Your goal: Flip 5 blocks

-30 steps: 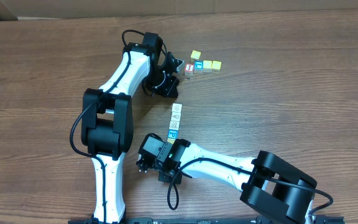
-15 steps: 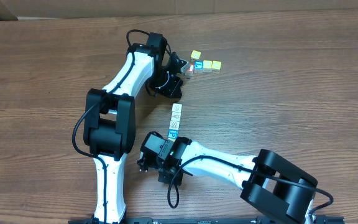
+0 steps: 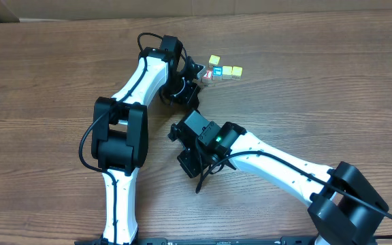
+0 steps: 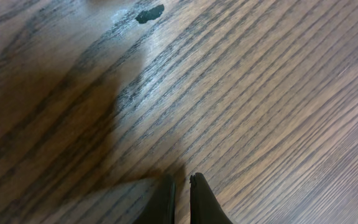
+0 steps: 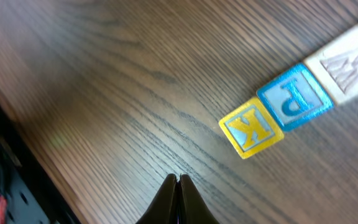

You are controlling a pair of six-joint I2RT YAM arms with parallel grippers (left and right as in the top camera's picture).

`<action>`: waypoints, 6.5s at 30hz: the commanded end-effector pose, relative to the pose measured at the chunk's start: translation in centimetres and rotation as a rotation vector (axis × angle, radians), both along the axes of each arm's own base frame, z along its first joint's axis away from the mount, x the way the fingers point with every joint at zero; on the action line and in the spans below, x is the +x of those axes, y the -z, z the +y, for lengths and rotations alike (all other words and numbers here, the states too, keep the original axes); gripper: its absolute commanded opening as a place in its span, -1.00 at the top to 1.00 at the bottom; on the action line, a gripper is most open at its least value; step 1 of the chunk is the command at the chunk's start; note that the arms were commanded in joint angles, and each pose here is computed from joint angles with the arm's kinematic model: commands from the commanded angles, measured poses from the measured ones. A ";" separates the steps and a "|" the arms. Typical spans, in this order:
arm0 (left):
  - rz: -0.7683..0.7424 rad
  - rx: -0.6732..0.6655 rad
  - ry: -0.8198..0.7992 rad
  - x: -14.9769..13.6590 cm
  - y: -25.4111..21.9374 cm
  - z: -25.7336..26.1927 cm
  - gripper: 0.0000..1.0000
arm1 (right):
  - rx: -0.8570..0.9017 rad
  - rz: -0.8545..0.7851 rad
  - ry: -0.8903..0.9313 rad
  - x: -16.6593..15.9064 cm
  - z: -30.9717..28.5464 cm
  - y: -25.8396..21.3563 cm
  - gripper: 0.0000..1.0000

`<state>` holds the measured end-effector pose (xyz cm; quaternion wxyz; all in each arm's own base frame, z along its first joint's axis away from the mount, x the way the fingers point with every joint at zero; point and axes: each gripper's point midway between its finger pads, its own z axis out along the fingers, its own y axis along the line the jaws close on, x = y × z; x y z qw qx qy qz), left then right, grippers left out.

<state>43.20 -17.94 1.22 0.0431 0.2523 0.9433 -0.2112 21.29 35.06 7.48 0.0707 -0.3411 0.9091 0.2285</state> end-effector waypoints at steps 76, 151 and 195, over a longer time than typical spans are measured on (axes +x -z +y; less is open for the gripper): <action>0.033 0.018 -0.020 -0.7 1.5 -0.1 0.92 | -0.111 -0.172 0.830 0.1 -0.6 7.5 0.92; 0.107 0.046 -0.020 -2.4 1.6 0.4 0.91 | -0.124 -0.233 0.821 2.0 -1.5 7.0 0.92; 0.090 0.161 -0.786 5.7 -5.1 16.1 0.59 | -0.148 -0.280 0.871 9.7 -18.1 -8.7 -0.40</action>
